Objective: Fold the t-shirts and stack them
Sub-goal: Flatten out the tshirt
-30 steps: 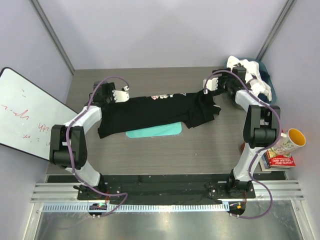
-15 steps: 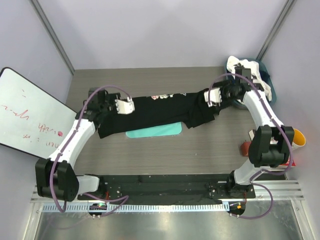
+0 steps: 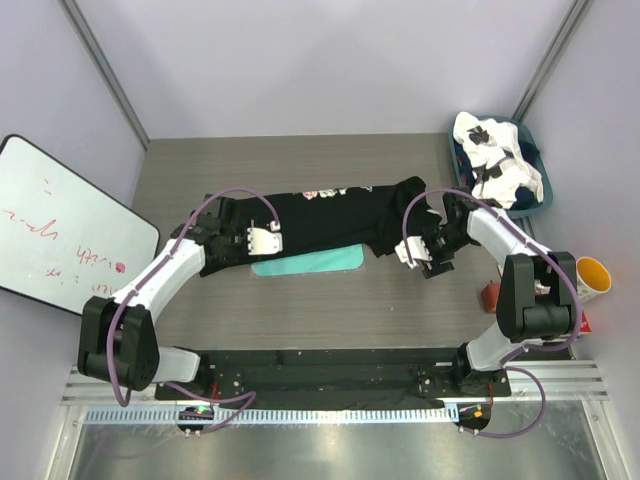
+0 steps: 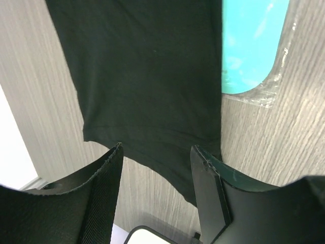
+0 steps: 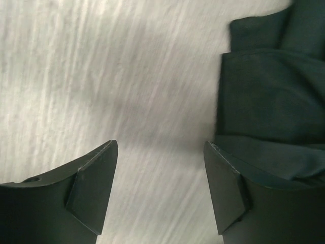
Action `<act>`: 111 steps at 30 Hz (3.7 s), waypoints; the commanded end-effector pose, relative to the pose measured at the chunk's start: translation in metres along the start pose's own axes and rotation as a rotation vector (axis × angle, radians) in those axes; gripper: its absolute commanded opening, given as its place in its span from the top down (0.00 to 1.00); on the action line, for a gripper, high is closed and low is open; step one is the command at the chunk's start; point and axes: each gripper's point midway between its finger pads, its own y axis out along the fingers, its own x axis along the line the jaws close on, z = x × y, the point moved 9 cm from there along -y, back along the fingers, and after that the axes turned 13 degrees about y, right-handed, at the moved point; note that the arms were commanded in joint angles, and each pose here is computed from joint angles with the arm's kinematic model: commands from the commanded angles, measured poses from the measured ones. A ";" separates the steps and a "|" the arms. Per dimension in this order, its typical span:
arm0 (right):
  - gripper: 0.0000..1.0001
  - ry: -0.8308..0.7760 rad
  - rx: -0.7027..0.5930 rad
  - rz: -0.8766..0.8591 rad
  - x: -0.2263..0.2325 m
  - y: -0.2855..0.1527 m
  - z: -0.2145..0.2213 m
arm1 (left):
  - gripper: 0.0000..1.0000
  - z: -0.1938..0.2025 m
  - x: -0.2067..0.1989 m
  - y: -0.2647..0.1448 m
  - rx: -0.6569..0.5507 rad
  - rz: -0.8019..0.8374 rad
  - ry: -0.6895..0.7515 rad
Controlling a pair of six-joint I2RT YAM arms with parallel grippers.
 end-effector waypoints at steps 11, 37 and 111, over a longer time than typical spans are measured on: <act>0.34 -0.112 0.006 0.326 -0.038 0.009 0.001 | 0.45 -0.008 0.001 -0.001 -0.005 0.006 -0.039; 0.99 -0.088 0.060 0.443 -0.053 0.005 -0.001 | 0.47 -0.010 -0.004 0.005 -0.004 0.036 -0.041; 0.99 -0.101 0.099 0.649 -0.094 -0.041 -0.015 | 0.89 0.008 0.015 0.005 0.027 0.088 -0.035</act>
